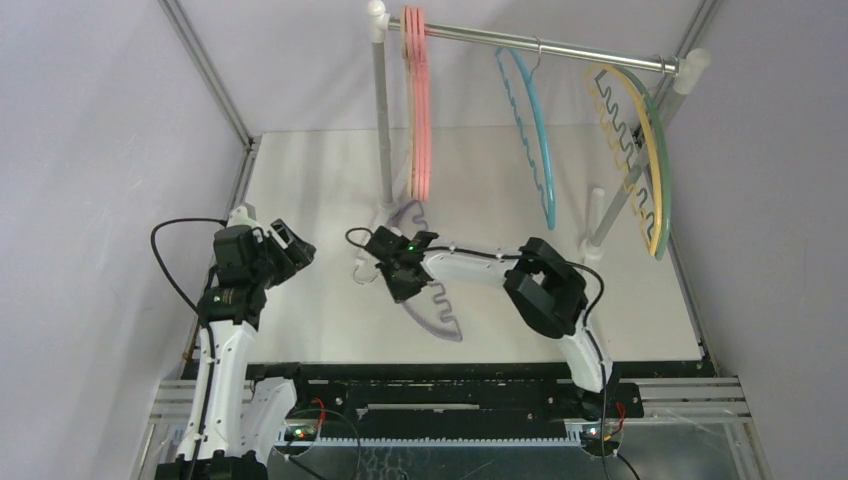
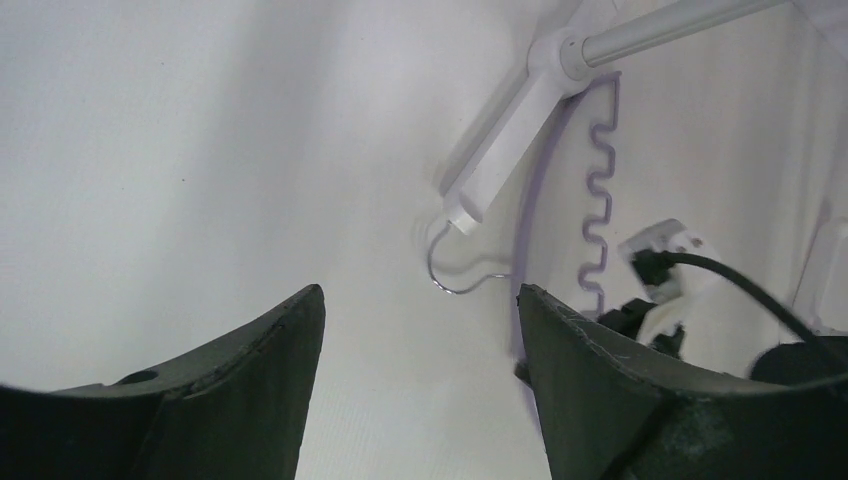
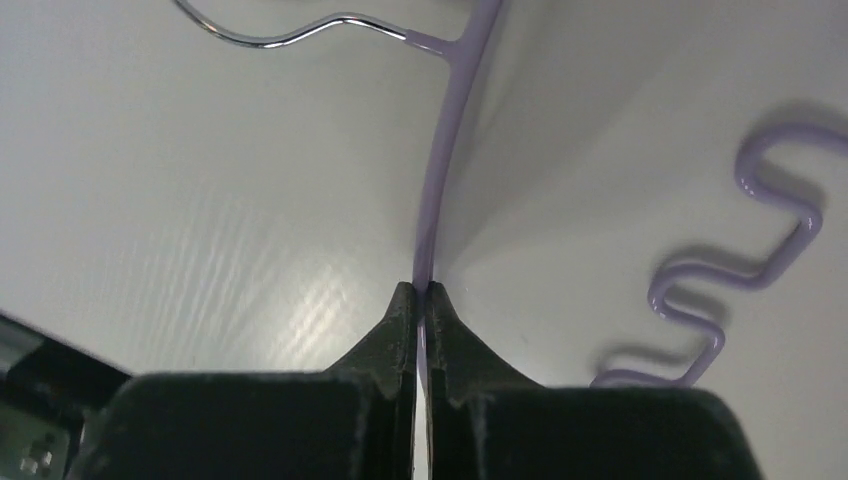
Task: Organize the hangers
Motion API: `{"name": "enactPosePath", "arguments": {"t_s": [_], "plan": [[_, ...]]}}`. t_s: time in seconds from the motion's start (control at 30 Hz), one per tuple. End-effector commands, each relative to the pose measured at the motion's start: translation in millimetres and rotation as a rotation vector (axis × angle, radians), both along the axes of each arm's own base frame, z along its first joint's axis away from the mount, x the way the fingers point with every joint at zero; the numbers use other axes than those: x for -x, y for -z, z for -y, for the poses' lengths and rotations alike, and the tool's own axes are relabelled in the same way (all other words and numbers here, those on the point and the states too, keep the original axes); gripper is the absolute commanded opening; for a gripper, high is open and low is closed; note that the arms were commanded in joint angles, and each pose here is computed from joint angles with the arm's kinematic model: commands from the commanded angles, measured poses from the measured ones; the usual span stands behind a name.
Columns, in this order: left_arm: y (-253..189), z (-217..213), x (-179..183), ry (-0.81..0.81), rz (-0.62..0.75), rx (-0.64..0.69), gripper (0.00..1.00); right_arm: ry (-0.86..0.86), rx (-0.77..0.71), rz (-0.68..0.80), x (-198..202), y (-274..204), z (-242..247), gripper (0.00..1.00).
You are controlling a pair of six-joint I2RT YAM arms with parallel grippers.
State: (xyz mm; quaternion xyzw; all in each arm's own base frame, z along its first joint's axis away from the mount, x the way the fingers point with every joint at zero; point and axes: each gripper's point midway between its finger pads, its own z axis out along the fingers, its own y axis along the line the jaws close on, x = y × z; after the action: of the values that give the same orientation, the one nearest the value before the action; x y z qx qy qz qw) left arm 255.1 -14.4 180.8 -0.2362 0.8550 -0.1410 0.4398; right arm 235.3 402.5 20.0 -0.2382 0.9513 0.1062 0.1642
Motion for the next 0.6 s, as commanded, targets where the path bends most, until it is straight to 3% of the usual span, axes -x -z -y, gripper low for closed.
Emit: {"name": "enactPosePath", "arguments": {"t_s": [0.0, 0.27, 0.57], "plan": [[-10.2, 0.9, -6.7, -0.002, 0.06, 0.019, 0.75, -0.062, -0.193, -0.03, 6.2, -77.2, -1.4, 0.0], [-18.9, 3.4, -8.0, 0.009, 0.088, 0.026, 0.75, -0.178, -0.412, -0.176, 68.1, -141.5, 8.0, 0.0], [-3.0, 11.7, 0.9, 0.046, 0.071, 0.052, 0.74, -0.17, -0.486, -0.218, 98.0, -170.9, 31.5, 0.0]]}}
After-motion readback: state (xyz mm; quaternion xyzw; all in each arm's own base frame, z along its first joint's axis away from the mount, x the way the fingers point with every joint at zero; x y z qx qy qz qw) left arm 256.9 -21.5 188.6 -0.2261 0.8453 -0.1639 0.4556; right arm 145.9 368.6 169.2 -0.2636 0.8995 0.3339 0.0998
